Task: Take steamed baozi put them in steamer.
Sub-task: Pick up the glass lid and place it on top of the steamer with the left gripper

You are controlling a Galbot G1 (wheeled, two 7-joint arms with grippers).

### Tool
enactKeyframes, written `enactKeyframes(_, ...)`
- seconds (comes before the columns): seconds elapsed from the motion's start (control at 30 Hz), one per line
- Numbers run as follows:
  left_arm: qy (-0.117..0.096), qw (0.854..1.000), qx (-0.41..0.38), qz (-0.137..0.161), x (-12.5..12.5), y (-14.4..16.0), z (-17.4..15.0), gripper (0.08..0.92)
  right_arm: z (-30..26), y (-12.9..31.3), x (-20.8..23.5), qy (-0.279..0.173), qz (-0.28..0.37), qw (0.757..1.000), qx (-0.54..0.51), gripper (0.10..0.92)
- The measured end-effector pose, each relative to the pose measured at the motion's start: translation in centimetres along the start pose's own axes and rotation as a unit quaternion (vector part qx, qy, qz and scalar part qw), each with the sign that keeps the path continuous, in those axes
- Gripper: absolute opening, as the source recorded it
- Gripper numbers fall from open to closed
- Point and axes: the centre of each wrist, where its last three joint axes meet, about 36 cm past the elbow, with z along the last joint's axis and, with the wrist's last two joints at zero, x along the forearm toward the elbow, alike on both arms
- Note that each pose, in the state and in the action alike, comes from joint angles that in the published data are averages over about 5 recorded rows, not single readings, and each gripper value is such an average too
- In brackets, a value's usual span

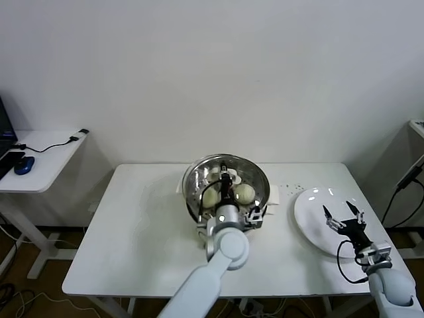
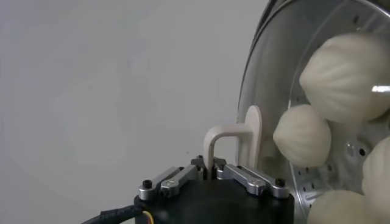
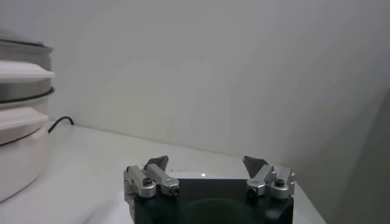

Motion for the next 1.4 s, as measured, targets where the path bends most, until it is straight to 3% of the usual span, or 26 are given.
enactKeyframes(1.3, -0.015, 1.000, 0.008, 0.020, -0.05, -0.37, -0.71, 0.150, 0.85, -0.40, 0.54, 0.007, 0.004, 1.000, 0.007, 0.823)
enactKeyframes(1.4, -0.018, 0.999, 0.011, 0.026, 0.25, -0.33, -0.77, 0.186, 0.82, -0.59, 0.61, 0.007, 0.006, 1.000, 0.008, 0.823)
